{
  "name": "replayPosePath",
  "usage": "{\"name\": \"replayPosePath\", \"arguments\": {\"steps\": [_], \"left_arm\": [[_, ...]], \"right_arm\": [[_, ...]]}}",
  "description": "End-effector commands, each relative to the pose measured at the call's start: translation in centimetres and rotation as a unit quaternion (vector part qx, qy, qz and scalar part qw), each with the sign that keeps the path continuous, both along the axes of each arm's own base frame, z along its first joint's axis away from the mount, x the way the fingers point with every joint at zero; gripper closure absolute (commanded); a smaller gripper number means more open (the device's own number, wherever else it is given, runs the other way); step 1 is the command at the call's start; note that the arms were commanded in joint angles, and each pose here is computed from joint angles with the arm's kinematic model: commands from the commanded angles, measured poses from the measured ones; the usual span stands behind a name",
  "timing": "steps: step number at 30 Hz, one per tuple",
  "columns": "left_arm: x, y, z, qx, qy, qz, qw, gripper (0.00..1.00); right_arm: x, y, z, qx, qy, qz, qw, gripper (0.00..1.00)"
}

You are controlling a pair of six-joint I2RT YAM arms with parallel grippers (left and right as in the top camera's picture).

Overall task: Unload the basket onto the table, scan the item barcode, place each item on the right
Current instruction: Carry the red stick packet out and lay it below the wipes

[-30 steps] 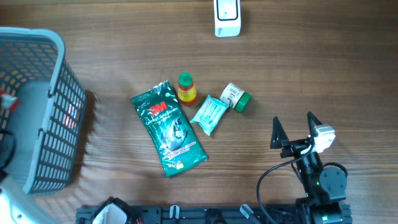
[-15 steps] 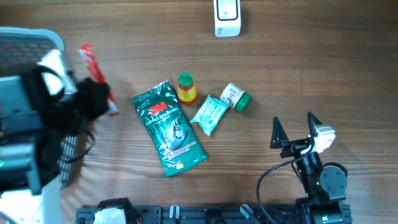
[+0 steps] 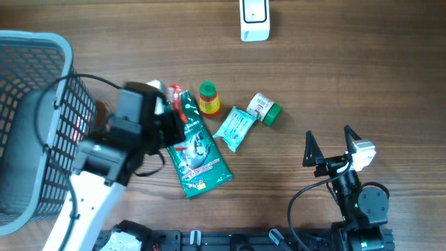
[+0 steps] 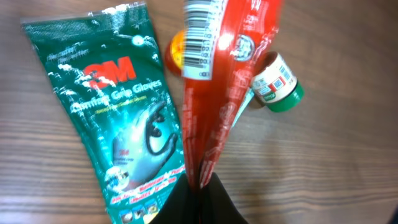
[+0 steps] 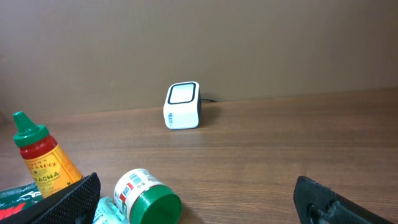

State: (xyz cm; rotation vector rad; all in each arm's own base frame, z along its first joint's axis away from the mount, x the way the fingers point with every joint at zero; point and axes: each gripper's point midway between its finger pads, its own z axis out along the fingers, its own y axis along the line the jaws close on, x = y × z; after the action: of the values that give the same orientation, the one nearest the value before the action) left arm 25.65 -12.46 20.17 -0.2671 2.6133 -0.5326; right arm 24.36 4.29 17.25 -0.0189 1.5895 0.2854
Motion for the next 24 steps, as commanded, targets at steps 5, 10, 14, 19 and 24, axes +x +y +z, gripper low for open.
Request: {"name": "replayPosePath", "arguments": {"steps": [5, 10, 14, 19, 24], "left_arm": [[-0.1, -6.7, -1.9, 0.004, -0.049, -0.071, 0.996, 0.96], [0.0, -11.3, -4.0, 0.016, -0.056, -0.12, 0.991, 0.96], [0.5, -14.6, -7.4, 0.024, -0.044, -0.148, 0.988, 0.96], [0.6, -16.9, -11.4, 0.038, -0.02, -0.168, 0.985, 0.96], [0.0, -17.9, -13.7, 0.05, -0.004, -0.183, 0.982, 0.93]], "right_arm": [[0.0, -0.1, 0.1, -0.006, -0.003, -0.005, 1.0, 0.0], [0.0, -0.1, 0.1, -0.006, -0.003, -0.005, 1.0, 0.0], [0.0, -0.1, 0.1, -0.006, -0.003, -0.005, 1.0, 0.01], [0.0, -0.1, 0.1, -0.006, -0.003, -0.005, 1.0, 0.0], [0.0, -0.1, 0.1, -0.006, -0.003, -0.005, 1.0, 0.0]]}}
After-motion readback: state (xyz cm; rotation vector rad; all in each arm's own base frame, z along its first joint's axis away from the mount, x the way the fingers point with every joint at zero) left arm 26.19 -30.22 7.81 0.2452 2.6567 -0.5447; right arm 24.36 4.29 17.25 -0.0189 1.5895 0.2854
